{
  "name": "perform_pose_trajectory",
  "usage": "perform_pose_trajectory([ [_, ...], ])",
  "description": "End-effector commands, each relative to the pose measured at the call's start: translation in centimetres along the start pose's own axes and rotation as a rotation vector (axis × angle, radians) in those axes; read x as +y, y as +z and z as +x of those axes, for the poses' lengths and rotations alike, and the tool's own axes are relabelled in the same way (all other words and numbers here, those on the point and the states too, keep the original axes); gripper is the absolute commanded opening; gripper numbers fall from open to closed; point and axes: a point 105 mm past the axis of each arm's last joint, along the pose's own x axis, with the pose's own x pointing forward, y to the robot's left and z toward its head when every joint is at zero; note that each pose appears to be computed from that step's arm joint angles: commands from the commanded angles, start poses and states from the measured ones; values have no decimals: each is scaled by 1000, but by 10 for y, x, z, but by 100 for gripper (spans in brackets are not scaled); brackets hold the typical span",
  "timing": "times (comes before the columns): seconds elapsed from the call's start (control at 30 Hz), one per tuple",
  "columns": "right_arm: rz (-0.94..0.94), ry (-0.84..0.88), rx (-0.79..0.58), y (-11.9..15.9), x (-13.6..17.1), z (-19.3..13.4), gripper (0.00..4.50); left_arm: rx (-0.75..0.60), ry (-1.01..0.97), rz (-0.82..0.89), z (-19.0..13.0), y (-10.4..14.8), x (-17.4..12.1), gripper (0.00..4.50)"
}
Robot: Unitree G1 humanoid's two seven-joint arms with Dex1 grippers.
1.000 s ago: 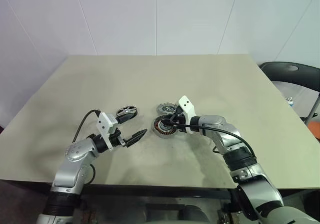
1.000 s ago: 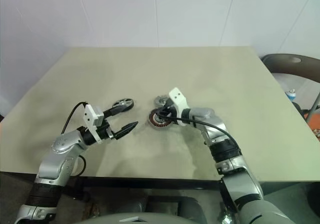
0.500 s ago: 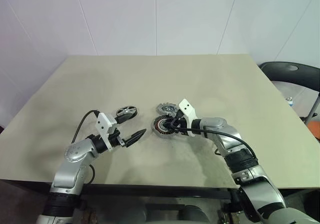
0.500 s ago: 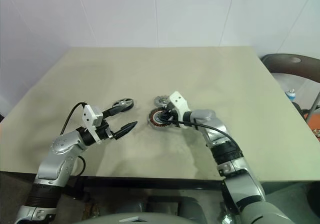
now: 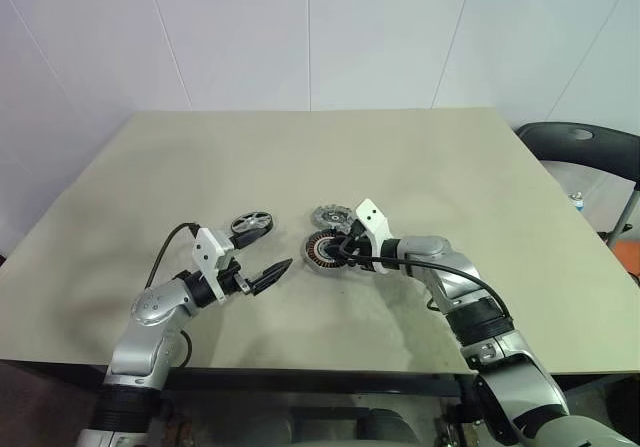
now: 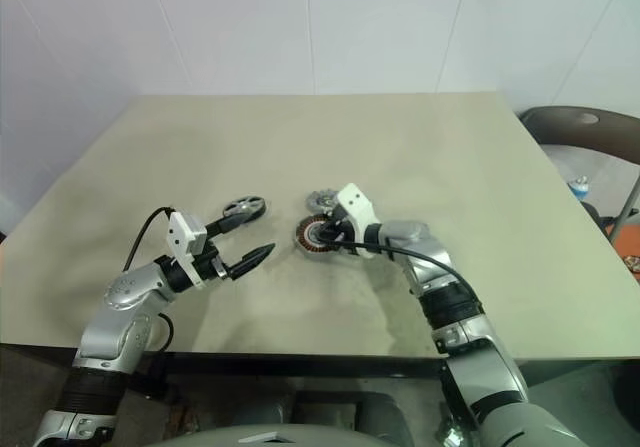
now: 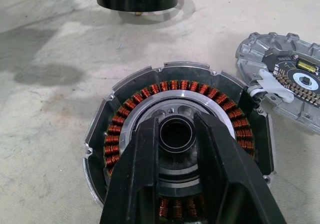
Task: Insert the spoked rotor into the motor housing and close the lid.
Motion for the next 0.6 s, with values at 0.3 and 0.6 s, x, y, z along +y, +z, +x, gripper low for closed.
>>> perform_pose_trajectory([
  [0.3,-18,-13,-50,15,-1,2,66,-18,1,26,-1,8,2,450],
  [0.6,-8,-22,-64,16,-1,5,66,-8,-1,19,-3,0,4,450],
])
